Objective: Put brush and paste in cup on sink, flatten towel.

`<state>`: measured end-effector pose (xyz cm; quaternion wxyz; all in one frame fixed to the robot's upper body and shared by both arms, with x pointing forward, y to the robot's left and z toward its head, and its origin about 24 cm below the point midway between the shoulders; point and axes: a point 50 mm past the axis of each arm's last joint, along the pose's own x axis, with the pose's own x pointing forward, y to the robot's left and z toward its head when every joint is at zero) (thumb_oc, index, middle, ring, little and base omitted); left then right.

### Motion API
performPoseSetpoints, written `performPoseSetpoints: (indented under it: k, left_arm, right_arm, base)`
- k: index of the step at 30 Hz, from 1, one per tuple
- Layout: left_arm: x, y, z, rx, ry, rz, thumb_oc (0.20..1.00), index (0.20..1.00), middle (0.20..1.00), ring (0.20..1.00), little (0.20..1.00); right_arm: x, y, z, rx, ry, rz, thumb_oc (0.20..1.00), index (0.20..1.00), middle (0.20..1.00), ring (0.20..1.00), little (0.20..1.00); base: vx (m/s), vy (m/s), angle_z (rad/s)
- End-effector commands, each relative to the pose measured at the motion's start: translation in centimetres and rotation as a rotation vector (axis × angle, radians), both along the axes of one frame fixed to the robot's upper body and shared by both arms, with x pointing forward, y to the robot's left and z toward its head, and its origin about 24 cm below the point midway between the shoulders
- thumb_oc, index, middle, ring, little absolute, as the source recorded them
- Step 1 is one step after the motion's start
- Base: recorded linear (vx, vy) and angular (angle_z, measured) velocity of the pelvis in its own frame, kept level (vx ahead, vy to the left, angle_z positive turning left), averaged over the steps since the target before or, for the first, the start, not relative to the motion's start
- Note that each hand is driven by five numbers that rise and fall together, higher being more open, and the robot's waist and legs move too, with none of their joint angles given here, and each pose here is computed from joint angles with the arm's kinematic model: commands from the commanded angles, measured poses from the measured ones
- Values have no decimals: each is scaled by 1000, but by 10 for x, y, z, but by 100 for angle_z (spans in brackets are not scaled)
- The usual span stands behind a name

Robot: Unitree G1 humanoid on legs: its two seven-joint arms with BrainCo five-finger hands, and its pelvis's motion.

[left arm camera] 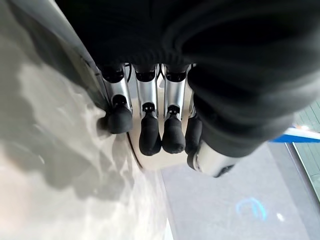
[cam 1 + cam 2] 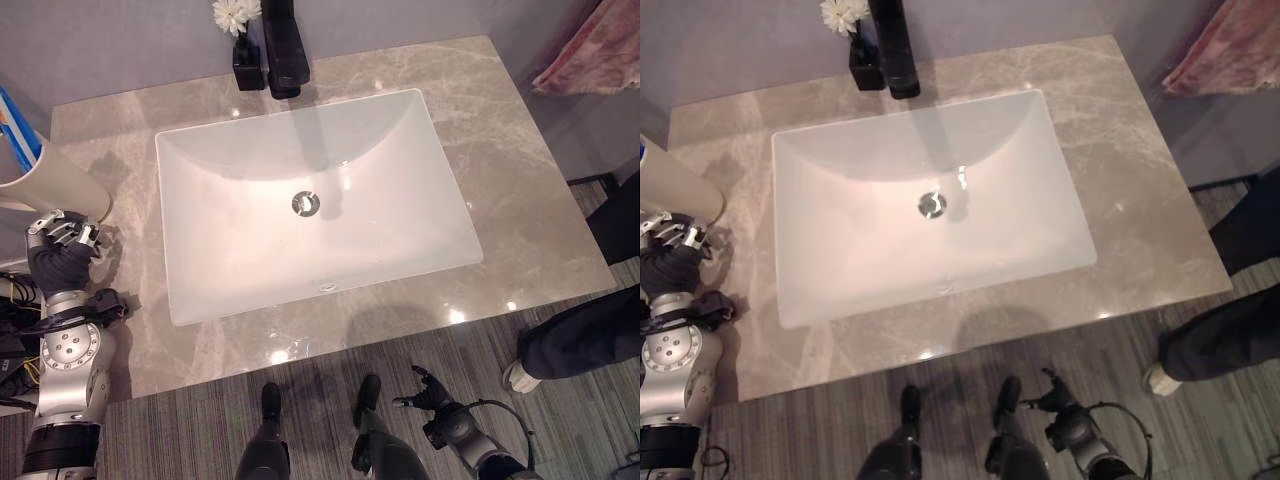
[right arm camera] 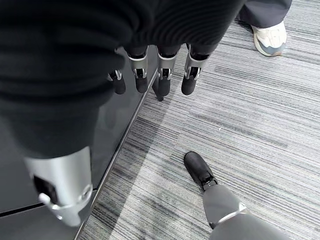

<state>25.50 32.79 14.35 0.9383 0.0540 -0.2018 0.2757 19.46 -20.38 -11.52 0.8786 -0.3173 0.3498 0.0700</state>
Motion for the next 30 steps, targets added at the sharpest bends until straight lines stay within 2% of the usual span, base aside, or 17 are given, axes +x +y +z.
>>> performPoseSetpoints:
  k: [1, 11, 21, 30]
  left_arm:
    - [8, 5, 27, 97, -55, 14, 200, 200, 200, 200, 200]
    - [25, 2, 35, 115, -47, 8, 200, 200, 200, 200, 200]
    - [-2, 3, 5, 36, -17, -3, 200, 200, 200, 200, 200]
    - [-9, 28, 0, 15, 13, 110, 200, 200, 200, 200, 200]
  right_arm:
    - [11, 5, 7, 17, -46, 10, 1000, 1000, 1000, 1000, 1000]
    - [4, 3, 3, 2, -21, 15, 1000, 1000, 1000, 1000, 1000]
    - [0, 0, 0, -2, 0, 2, 1000, 1000, 1000, 1000, 1000]
    - [4, 0, 4, -10, -27, 21, 1000, 1000, 1000, 1000, 1000]
  base:
    - [0, 0, 0]
    - [0, 0, 0]
    - [2, -1, -1]
    - [0, 0, 0]
